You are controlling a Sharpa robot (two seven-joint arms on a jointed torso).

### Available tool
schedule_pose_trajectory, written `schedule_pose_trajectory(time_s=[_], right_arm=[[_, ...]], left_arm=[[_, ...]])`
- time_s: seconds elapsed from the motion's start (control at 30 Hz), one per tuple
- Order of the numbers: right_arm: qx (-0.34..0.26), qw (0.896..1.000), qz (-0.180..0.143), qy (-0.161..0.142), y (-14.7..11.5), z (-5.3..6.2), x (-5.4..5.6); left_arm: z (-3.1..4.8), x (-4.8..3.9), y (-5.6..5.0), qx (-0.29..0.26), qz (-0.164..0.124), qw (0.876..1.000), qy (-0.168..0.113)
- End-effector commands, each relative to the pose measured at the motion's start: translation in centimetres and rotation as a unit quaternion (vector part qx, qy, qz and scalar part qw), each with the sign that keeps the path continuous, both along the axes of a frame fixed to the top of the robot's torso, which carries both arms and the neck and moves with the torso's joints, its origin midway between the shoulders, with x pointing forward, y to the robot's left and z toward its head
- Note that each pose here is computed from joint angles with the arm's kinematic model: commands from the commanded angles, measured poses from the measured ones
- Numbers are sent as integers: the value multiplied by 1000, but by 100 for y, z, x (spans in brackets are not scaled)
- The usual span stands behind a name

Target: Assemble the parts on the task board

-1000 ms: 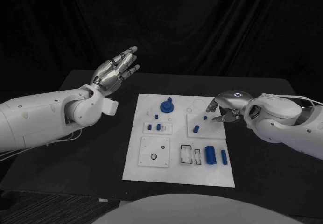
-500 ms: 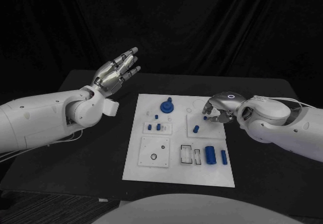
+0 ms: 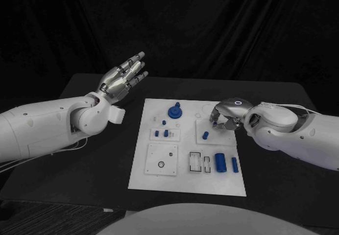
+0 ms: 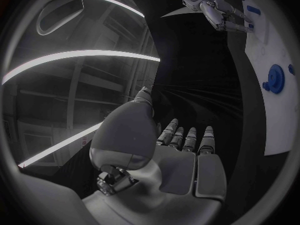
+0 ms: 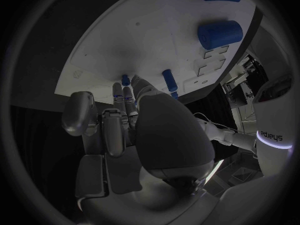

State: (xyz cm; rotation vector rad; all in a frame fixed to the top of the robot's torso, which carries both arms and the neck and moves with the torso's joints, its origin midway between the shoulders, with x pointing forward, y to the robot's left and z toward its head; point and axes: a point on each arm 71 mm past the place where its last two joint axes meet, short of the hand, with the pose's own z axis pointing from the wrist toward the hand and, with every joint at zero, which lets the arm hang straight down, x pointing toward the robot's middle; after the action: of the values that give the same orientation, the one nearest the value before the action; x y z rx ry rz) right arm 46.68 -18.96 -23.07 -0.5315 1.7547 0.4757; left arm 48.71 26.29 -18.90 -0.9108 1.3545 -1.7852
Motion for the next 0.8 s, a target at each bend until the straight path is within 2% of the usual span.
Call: schedule_pose_trajectory(time_s=[0.03,0.4,0.8], right_arm=[[3,1000,3,-1,7,-20,-2],[-14,1000,-3,17,-1,-78,-11],[-18,1000,-7,21,-19,-88,-13]], left_arm=[[9,-12,-14,-17,-9,1000,-9],[-25,-25,-16,-18,-13,1000,-2],[-43,-29,-22,-18,-17,1000,2]])
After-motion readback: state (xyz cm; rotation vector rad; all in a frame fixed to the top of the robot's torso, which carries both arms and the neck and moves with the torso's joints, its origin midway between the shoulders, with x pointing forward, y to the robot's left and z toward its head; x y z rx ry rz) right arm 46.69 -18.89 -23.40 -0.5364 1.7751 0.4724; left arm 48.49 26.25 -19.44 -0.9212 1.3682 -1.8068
